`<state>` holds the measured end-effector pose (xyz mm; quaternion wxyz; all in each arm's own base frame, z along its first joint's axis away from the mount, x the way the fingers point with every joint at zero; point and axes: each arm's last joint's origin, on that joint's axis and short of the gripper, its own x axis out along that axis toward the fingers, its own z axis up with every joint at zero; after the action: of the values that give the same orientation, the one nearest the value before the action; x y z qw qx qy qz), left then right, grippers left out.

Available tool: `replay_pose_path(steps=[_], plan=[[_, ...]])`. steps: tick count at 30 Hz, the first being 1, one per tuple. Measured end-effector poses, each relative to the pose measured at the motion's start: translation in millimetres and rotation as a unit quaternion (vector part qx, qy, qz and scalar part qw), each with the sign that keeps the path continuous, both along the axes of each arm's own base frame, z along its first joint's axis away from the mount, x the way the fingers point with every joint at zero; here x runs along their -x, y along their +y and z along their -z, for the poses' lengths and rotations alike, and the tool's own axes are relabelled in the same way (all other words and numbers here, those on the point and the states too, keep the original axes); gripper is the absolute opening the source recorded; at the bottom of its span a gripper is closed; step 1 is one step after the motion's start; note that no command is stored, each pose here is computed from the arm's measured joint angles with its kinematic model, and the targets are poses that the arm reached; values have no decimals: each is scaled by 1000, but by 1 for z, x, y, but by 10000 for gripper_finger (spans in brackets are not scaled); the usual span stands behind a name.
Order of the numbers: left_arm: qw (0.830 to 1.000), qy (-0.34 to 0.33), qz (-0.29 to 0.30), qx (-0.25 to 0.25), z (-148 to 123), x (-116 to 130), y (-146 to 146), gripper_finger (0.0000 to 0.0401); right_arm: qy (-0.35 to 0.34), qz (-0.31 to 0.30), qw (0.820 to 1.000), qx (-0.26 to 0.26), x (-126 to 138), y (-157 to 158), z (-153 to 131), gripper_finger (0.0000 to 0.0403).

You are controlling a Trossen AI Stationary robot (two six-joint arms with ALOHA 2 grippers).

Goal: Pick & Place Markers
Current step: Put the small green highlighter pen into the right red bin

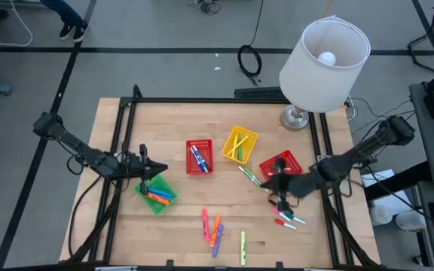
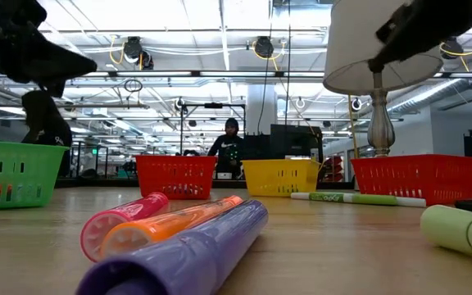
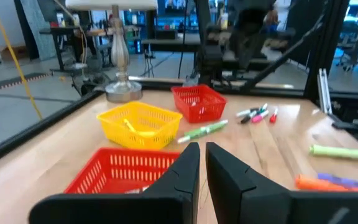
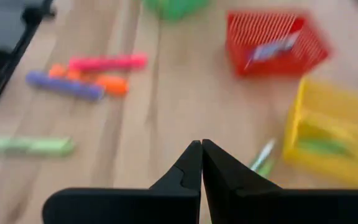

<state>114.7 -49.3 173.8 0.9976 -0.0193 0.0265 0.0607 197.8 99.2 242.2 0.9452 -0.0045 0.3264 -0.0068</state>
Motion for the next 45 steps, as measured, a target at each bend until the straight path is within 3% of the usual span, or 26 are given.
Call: replay_pose_path(steps=[5, 10, 13, 17, 23, 28, 35, 45], plan=[[1000, 18, -1, 14, 5, 0, 0, 37, 157, 27, 986, -40, 0, 36, -14, 0], [999, 16, 4, 39, 5, 0, 0, 37, 266, 56, 957, -103, -1, 72, 2, 8], [999, 18, 18, 42, 5, 0, -1, 37, 330, 73, 935, -109, 4, 86, 21, 35], [998, 18, 25, 56, 5, 0, -2, 37, 407, 111, 903, -82, 16, 94, 44, 100], [997, 18, 31, 67, 5, 0, -2, 37, 421, 154, 890, -75, 32, 101, 58, 198], [998, 20, 33, 57, 5, 0, -2, 37, 412, 188, 888, -78, 46, 103, 70, 233], [998, 21, 34, 44, 5, 0, -2, 37, 409, 192, 888, -82, 54, 94, 96, 222], [998, 20, 34, 46, 5, 0, -2, 37, 413, 182, 887, -100, 62, 85, 117, 154]])
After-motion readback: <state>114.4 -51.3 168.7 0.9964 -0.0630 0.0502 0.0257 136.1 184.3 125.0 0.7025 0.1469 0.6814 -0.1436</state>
